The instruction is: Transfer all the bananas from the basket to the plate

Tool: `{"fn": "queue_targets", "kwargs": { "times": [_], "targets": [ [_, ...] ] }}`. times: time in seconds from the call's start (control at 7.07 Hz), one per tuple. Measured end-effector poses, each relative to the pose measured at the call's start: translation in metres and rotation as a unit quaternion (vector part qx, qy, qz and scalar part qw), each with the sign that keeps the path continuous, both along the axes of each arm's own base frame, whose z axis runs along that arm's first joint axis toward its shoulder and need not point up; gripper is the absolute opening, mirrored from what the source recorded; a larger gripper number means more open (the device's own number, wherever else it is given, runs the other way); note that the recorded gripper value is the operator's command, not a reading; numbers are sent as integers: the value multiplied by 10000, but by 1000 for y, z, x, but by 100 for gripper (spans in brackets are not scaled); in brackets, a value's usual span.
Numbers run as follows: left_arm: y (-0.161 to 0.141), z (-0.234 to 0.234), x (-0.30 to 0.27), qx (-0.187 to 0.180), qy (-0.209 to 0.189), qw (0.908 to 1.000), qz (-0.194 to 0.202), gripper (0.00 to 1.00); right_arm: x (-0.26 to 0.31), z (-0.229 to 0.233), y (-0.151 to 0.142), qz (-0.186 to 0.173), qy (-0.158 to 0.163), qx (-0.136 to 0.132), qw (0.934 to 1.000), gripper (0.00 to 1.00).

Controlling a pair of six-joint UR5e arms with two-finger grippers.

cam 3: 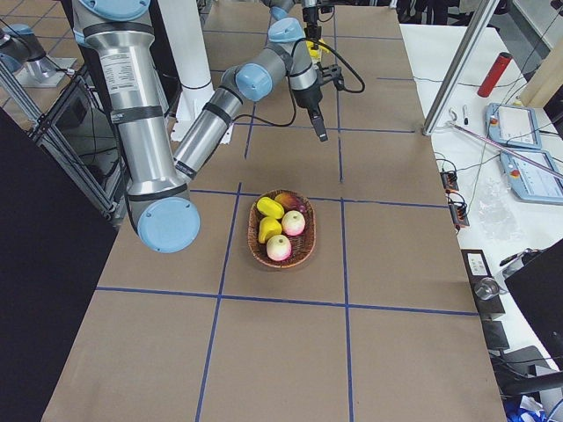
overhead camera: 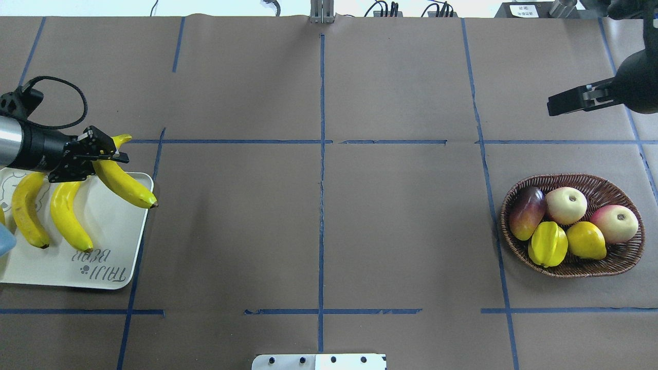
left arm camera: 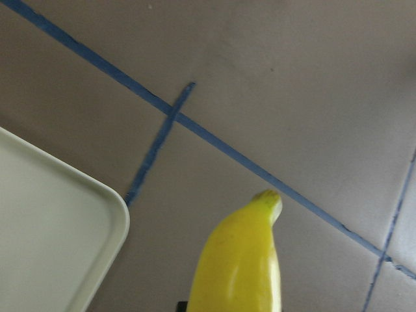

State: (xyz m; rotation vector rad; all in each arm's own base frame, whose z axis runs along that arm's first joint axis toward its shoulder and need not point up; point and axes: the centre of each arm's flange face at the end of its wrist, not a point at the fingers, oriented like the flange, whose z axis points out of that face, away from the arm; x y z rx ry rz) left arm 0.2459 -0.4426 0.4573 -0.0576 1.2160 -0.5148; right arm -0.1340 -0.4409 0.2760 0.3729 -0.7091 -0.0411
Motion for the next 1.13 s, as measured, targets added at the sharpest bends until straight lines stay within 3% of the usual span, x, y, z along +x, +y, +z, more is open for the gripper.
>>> {"fn": "queue_targets", "kwargs": {
  "times": [0.28, 0.57, 0.71, 0.85, 1.13],
  "targets": [
    [18, 37, -3, 171, -426, 9989, 46, 0, 38, 49, -23, -319, -144, -441, 9984, 100],
    [29, 56, 10, 307, -703, 9970, 136, 4, 46, 67, -28, -375, -162, -606, 9973, 100],
    [35, 62, 21, 362, -814, 9959, 167, 48, 47, 73, -29, -379, -153, -680, 9968, 100],
    [39, 67, 26, 379, -887, 9951, 199, 99, 47, 80, -29, -383, -138, -777, 9961, 100],
    [47, 80, 22, 588, -1084, 9917, 360, 100, 48, 100, -26, -363, -81, -990, 9944, 100]
  ]
}}
